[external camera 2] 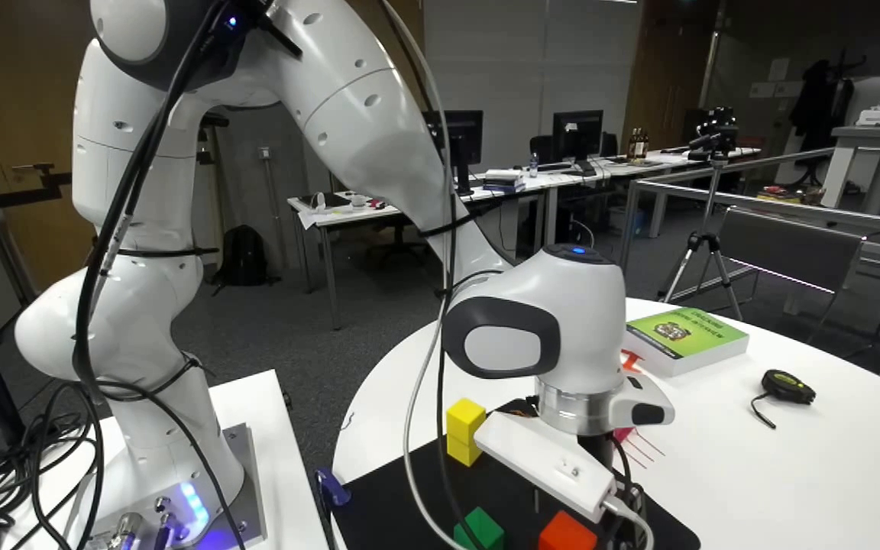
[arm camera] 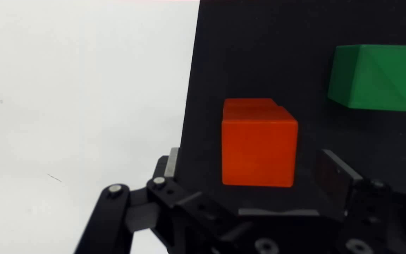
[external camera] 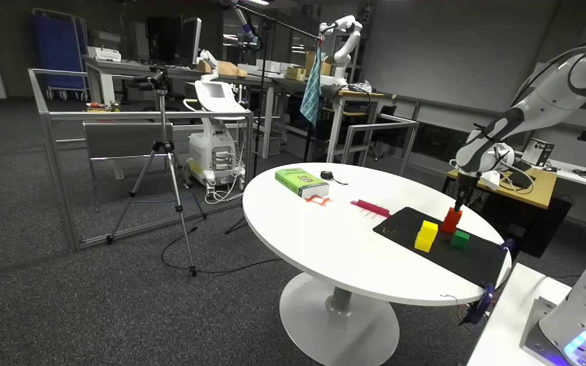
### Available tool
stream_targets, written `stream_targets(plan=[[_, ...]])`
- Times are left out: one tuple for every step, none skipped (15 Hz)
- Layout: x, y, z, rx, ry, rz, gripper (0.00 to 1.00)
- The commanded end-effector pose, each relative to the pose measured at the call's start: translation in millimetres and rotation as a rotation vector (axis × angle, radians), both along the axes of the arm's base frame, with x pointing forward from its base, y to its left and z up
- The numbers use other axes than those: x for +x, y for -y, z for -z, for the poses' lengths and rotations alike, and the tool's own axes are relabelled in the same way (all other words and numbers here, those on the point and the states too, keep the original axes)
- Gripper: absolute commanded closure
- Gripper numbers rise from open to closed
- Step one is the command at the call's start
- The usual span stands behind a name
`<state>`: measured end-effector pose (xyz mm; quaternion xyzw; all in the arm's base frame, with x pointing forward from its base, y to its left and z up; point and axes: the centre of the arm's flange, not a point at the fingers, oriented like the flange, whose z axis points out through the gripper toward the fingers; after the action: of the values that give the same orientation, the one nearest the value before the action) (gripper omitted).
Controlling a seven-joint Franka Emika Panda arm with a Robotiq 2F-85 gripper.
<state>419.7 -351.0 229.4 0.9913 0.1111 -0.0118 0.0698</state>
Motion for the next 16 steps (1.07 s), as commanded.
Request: stream_targets(plan=[[11.4, 2.3, 2.3, 0.002, -0.004, -0.017, 0.00], [12.9, -0.6, 2.4, 0.006, -0.003, -0.021, 0.00], [15.2, -2.5, 3.4, 0.009, -0.004, -0.026, 0.00], [17.4, -4.3, 4.6, 0.012, -0.006, -0.028, 0.00], [19.3, -4.4, 6.4, 0.011, -0.009, -0.031, 0.00], [20.7, -3.9, 8.0, 0.011, -0.013, -0.030, 0.00], [21.9, -2.3, 9.7, 0.009, -0.016, -0.026, 0.00], [20.9, 1.0, 10.5, 0.014, -0.028, -0.023, 0.00], [18.3, 3.9, 11.1, 0.016, -0.032, -0.021, 0.00], [15.6, 6.4, 11.7, 0.016, -0.036, -0.023, 0.00], [13.4, 7.8, 11.6, 0.015, -0.039, -0.020, 0.00], [10.6, 8.8, 11.4, 0.018, -0.042, -0.022, 0.00], [7.8, 8.7, 11.2, 0.019, -0.045, -0.024, 0.00], [5.8, 9.5, 11.4, 0.018, -0.046, -0.025, 0.00], [4.1, 9.7, 10.9, 0.017, -0.051, -0.026, 0.00], [4.3, 9.3, 11.0, 0.014, -0.053, -0.031, 0.00]])
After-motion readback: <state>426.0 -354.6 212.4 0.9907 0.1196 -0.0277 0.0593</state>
